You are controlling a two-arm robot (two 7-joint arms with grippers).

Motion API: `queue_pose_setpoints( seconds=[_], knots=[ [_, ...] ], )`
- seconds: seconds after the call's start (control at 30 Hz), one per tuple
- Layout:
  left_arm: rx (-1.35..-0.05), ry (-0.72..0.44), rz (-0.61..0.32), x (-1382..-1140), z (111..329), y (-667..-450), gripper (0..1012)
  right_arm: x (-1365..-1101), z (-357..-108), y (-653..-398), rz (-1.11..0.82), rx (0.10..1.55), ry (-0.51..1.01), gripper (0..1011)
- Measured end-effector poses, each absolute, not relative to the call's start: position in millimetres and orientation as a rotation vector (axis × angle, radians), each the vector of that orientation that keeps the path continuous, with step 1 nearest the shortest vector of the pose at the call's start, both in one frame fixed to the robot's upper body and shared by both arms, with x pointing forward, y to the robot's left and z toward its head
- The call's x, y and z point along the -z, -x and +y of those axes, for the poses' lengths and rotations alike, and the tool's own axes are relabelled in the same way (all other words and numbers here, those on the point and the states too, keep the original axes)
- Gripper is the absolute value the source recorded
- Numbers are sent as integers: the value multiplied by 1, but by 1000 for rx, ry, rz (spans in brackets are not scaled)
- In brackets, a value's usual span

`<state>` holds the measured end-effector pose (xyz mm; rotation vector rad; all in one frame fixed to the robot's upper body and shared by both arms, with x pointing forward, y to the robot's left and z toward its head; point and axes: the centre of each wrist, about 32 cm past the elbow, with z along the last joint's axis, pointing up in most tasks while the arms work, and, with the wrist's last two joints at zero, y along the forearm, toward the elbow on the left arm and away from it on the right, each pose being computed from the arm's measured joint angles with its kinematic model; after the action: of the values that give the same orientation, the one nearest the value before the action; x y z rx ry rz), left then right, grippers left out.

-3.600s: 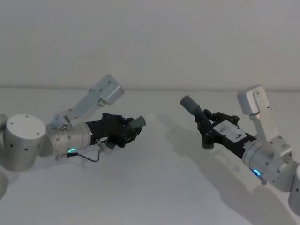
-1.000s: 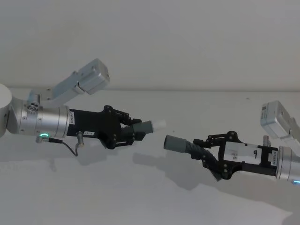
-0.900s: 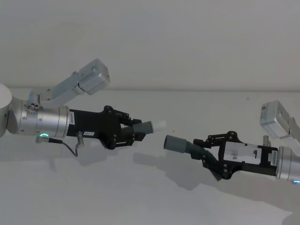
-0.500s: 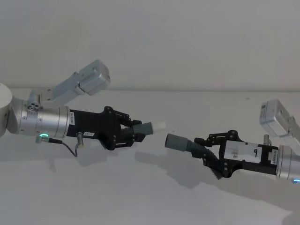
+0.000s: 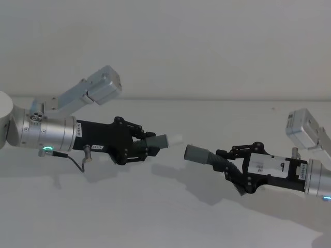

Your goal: Use both hands to pick up one end of the pipe from the table, align the ends, and insert them.

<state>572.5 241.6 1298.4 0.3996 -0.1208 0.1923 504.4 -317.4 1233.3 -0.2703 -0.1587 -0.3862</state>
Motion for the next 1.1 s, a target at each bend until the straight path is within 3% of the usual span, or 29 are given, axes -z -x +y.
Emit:
queue_pose_setpoints(
  seconds=[1.1],
  knots=[
    [-175,-408,-122,-1298,238,-577,364,-1230,-318,-506,-154,426,264,262]
  ],
)
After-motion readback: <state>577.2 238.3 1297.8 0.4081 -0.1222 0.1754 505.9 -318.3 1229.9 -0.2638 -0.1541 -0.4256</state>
